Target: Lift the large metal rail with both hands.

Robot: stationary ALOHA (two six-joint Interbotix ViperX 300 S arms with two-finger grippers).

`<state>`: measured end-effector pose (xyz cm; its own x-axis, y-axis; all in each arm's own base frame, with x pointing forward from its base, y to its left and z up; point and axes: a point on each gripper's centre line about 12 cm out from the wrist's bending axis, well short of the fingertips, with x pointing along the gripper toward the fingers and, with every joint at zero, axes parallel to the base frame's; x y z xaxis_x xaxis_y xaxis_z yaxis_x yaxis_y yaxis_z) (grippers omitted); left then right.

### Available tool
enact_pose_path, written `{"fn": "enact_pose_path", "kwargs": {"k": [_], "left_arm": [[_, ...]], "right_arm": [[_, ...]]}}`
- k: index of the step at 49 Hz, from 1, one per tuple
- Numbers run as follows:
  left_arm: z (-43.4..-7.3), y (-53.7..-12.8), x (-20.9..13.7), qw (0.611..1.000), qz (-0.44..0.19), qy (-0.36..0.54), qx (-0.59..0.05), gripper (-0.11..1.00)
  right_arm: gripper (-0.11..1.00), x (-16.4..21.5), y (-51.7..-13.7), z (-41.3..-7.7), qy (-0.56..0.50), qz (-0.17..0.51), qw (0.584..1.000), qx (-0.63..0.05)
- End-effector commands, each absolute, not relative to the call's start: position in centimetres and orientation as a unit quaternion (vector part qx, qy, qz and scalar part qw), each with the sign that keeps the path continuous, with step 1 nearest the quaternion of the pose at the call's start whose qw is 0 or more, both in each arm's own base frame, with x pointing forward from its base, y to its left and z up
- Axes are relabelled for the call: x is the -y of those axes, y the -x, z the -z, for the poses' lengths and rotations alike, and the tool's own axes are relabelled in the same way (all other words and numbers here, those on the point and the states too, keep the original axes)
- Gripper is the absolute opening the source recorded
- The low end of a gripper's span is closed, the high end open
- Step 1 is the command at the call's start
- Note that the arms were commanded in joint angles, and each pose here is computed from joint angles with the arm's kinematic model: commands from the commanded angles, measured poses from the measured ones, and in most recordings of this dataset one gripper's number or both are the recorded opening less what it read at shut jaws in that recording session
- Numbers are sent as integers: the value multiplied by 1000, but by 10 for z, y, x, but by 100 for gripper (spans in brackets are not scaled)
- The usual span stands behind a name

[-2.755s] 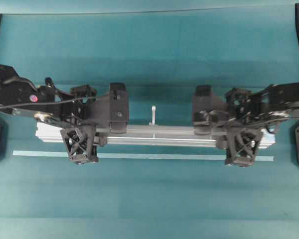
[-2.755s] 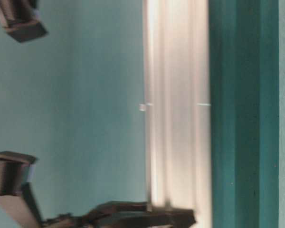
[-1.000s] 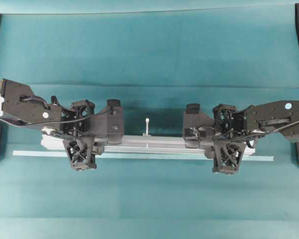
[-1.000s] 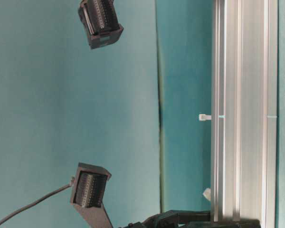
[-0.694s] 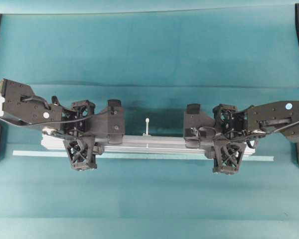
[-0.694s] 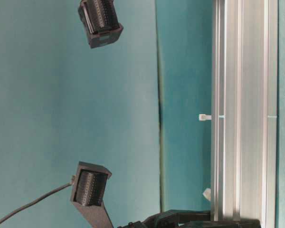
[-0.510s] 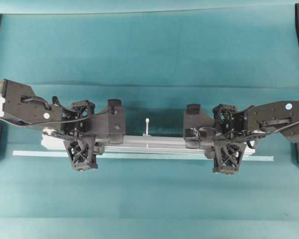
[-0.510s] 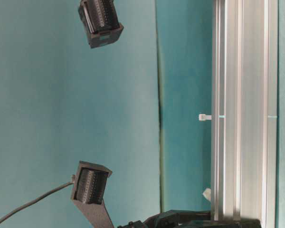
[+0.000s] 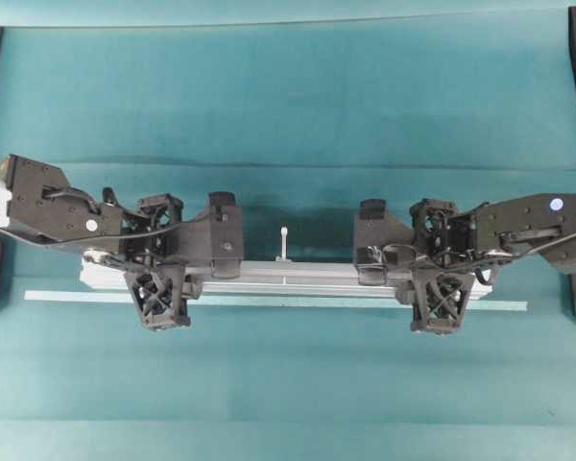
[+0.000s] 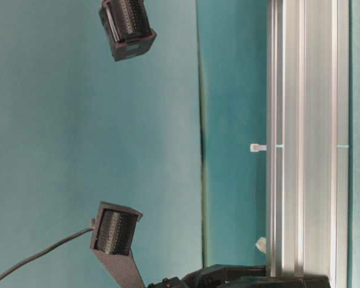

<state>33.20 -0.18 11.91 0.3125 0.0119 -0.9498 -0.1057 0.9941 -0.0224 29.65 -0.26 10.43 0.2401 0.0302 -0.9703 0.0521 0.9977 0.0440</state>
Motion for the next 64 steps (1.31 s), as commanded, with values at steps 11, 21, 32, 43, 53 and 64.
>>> {"fn": "enact_pose_path", "kwargs": {"k": [11,21,32,43,53,64], "left_arm": [[-125,-338,8,818,-31,42,-572,37],[-122,-335,8,822,-28,40,-568,37],[-118,-330,7,821,-32,45,-568,37],[-118,-330,7,823,-32,45,-566,37],[-116,-327,7,825,-33,45,-562,37],[-112,-321,7,820,-51,73,-565,37]], "right_arm": [[40,7,-292,-96,-38,15,777,-628],[40,7,-291,-96,-40,16,776,-629],[40,6,-290,-96,-52,19,775,-630],[44,7,-292,-97,-56,21,776,-628],[93,7,-292,-97,-65,29,776,-627],[93,6,-293,-97,-67,31,777,-625]]}}
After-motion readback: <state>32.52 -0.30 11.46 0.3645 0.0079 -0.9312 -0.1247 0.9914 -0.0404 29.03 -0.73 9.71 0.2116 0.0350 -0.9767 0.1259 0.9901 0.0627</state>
